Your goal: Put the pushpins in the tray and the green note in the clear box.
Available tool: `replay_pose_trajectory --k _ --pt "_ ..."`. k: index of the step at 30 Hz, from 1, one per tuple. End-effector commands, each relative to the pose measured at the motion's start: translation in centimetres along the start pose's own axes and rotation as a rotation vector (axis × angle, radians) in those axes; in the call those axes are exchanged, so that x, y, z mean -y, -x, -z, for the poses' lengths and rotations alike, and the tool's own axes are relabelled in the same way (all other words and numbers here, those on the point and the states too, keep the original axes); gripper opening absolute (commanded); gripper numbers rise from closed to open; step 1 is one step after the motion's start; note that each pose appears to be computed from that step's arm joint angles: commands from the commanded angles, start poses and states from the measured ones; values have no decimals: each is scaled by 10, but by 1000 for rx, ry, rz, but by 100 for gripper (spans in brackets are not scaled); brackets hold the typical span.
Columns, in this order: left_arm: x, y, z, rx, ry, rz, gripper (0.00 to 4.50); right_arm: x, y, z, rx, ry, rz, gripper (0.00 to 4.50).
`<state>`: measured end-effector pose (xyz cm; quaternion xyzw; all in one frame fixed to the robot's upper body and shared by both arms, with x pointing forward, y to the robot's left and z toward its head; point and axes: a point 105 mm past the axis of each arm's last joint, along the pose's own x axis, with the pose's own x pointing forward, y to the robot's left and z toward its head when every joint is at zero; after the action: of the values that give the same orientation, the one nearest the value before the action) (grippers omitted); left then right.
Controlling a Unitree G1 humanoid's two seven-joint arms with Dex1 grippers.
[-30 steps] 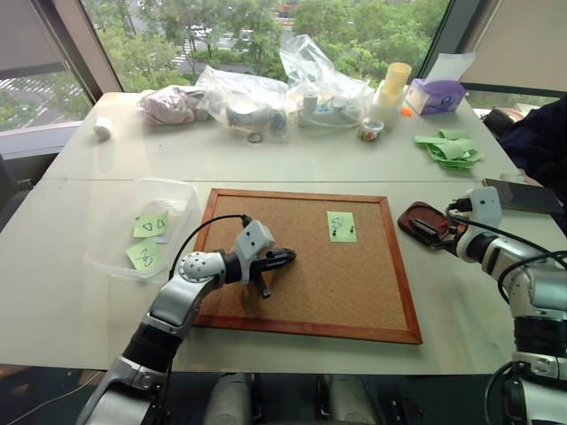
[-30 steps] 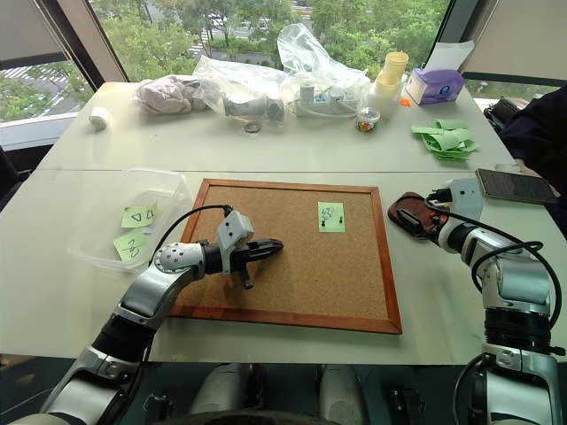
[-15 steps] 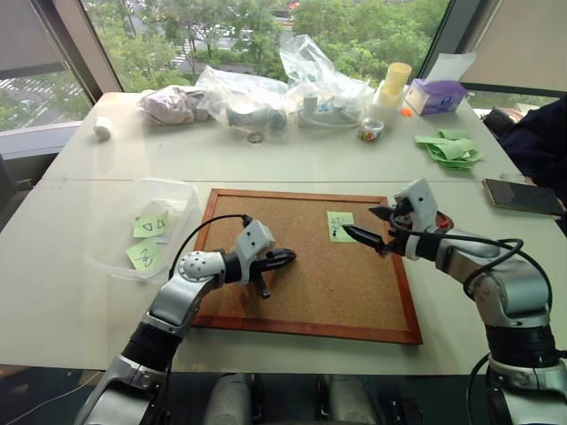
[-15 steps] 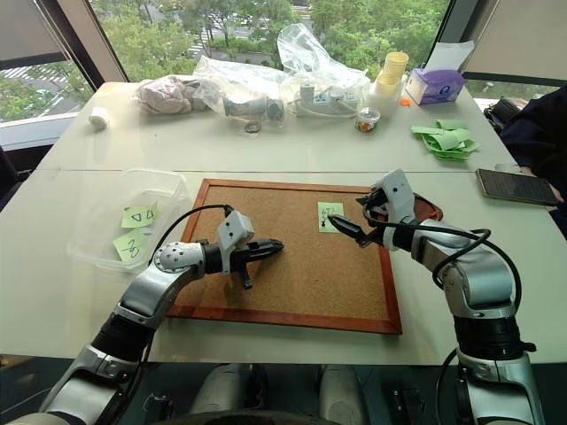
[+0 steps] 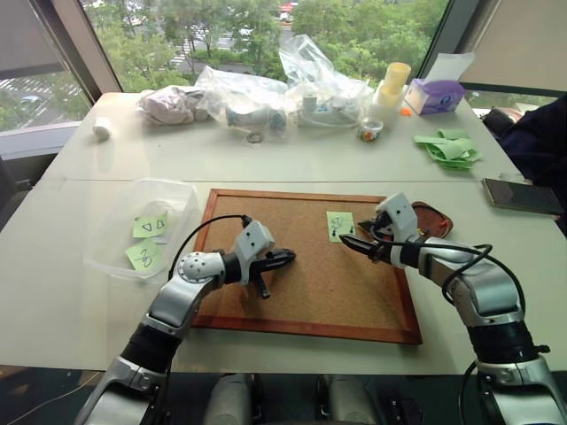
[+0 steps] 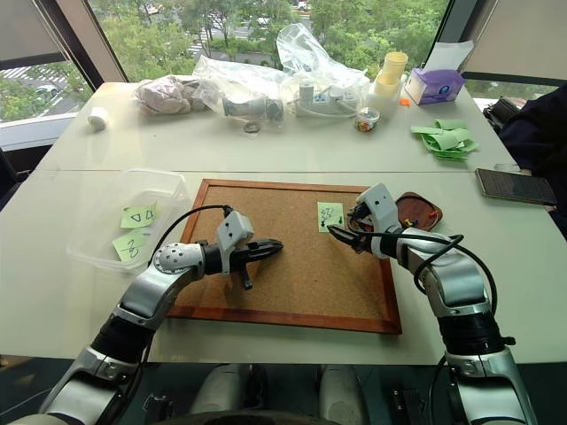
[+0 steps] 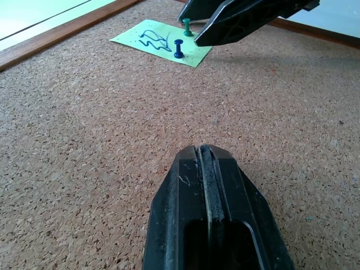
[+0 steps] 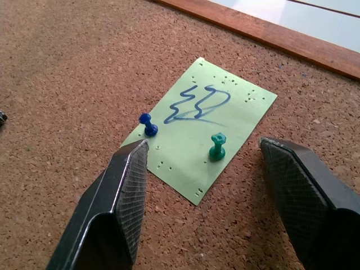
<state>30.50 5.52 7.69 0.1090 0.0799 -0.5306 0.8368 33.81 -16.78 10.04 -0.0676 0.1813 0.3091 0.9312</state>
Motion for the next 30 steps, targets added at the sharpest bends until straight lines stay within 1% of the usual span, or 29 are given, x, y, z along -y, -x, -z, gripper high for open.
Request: replay_pose_trajectory --k 1,4,5,9,14,18,21,24,27,30 --pt "6 4 30 -110 62 5 0 -1 -1 -12 43 25 -5 180" --pt "5 4 30 -111 66 0 0 -1 -3 -12 43 36 -4 30" --pt "5 4 31 -112 68 -3 0 -1 -3 -12 43 48 -1 11" --pt "5 5 34 -119 79 -10 0 -1 -1 -19 58 75 10 11" --pt "6 5 38 -131 93 -8 0 12 17 -41 118 88 76 11" --pt "8 4 39 -136 97 -4 0 35 42 -62 194 50 175 11" --pt "8 4 39 -133 99 -6 0 55 61 -70 233 0 257 11" --pt "8 3 39 -133 98 -6 0 77 76 -64 230 -48 343 11" --pt "8 2 39 -132 97 -3 0 96 86 -45 171 -72 422 11" --pt "9 2 39 -133 96 0 0 106 87 -24 117 -102 461 11"
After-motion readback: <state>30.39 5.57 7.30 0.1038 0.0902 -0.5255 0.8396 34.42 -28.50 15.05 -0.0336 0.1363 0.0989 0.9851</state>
